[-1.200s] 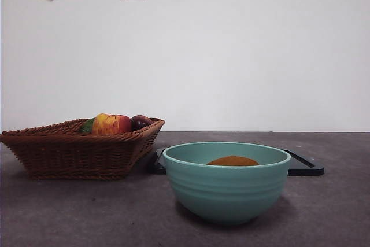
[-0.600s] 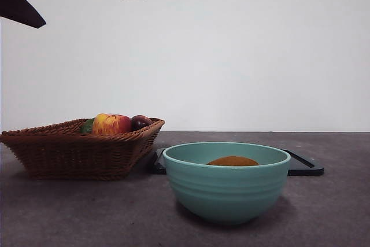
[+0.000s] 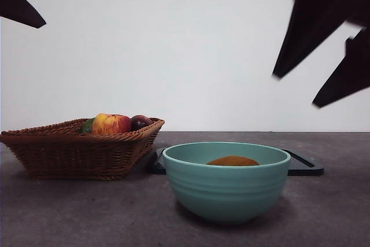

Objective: Pick up the wifruite, put it on the bowl, pick up the plate, put it on desk

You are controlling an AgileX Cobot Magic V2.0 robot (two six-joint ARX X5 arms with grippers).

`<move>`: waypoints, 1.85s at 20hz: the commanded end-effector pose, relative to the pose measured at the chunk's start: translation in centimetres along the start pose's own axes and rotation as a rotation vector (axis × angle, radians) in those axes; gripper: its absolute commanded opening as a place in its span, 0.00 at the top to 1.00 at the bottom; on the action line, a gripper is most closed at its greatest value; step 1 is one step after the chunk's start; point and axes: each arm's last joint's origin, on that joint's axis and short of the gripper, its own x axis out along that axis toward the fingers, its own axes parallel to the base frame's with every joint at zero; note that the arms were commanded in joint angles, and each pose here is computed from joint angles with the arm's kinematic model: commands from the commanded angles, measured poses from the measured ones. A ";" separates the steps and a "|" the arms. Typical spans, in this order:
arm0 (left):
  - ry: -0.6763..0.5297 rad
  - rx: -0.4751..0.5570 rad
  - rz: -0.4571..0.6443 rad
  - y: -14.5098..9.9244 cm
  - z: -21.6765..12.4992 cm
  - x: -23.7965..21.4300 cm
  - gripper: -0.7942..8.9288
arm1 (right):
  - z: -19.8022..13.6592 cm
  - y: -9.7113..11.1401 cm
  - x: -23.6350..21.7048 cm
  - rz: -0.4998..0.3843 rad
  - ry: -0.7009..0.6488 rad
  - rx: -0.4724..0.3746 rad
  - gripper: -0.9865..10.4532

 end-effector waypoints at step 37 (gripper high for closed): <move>-0.015 0.039 -0.006 -0.1 0.3 -0.1 0.59 | 7.2 -0.9 5.2 -0.215 -0.099 0.013 0.90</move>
